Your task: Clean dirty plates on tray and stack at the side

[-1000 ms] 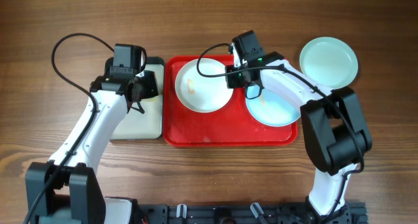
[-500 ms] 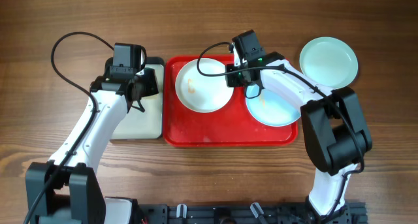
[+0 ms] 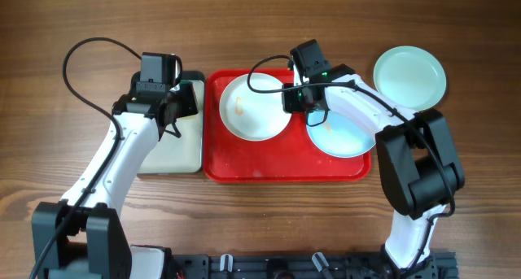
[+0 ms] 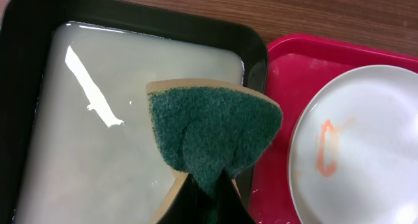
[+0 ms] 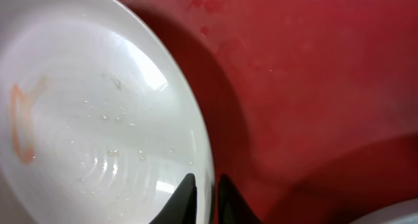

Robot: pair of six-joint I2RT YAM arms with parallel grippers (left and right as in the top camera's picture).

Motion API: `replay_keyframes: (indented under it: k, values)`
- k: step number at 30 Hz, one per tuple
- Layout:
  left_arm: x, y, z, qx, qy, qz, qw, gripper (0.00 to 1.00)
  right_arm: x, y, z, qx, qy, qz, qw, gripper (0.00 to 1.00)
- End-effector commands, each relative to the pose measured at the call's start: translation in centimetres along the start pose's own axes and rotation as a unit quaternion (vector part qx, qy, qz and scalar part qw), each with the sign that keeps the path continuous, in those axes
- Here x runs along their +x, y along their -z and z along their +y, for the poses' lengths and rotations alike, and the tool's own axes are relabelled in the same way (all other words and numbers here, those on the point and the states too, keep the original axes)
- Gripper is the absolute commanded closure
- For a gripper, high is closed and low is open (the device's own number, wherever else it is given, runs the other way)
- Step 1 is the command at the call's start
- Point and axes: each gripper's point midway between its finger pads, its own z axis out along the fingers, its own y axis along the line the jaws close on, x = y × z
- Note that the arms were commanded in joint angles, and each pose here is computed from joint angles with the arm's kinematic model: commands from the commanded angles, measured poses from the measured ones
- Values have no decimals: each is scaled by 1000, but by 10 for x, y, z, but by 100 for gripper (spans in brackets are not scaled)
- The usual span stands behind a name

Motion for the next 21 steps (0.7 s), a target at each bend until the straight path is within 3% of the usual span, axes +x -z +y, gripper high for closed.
replay_keyframes:
  k: [1,16,21]
  values:
    - [0,0,1,-6,-16,-6,1000,96,-7,9,9,-17,13,-13,1000,96]
    - [-22,3,8,-52,-65,-55,995,96,-1,27,19,-39,-4,-3,999,96]
    - [-17,7,-37,66,-60,-36,995,96,0,25,14,-27,-5,-3,1000,96]
